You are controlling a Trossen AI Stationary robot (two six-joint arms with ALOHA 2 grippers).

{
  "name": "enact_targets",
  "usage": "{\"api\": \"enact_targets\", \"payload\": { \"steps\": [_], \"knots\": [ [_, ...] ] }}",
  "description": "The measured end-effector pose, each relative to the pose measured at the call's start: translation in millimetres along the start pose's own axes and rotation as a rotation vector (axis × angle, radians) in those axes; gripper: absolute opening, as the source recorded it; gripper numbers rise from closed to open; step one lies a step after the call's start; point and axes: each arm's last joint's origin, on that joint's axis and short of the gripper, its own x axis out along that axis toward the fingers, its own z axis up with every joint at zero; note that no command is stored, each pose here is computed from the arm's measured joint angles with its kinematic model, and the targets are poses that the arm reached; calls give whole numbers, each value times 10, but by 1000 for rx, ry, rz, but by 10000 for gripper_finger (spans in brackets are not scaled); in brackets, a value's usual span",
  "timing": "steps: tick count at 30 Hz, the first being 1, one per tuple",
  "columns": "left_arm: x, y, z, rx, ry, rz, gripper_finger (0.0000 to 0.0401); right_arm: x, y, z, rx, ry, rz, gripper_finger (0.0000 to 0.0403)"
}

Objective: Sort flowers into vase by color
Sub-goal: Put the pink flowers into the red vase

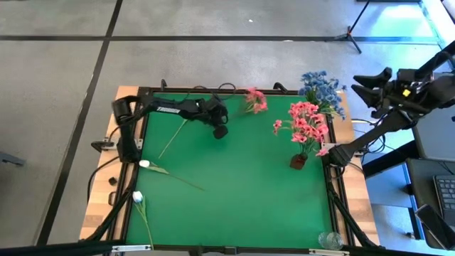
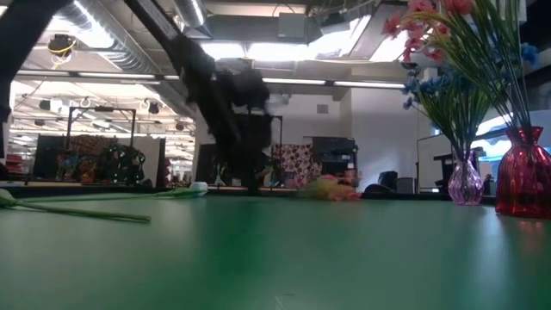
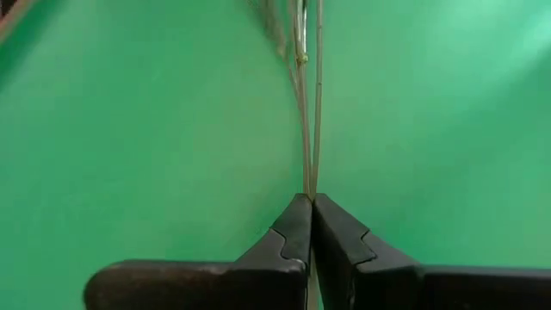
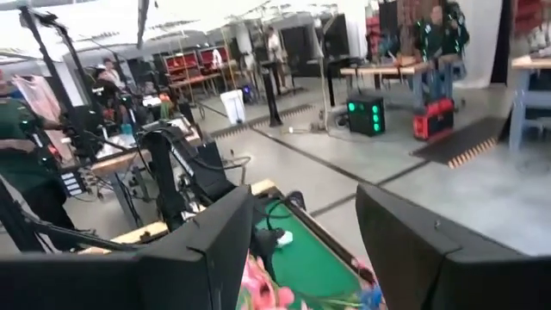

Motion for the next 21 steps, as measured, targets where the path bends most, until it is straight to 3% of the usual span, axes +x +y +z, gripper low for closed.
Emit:
{"api": "enact_targets", "payload": {
  "steps": [7,13,21],
  "knots": [
    [-696,-298,216,0,-201,-73,0,-8,14,98,50,-63,26,209],
    [-1278,-526,284,-35,-372,-156,0,-3,91,180,118,-101,195,209],
    [-1886,-819,234,-11,-554,-263,0,128,276,203,111,-169,190,209]
  ]
}}
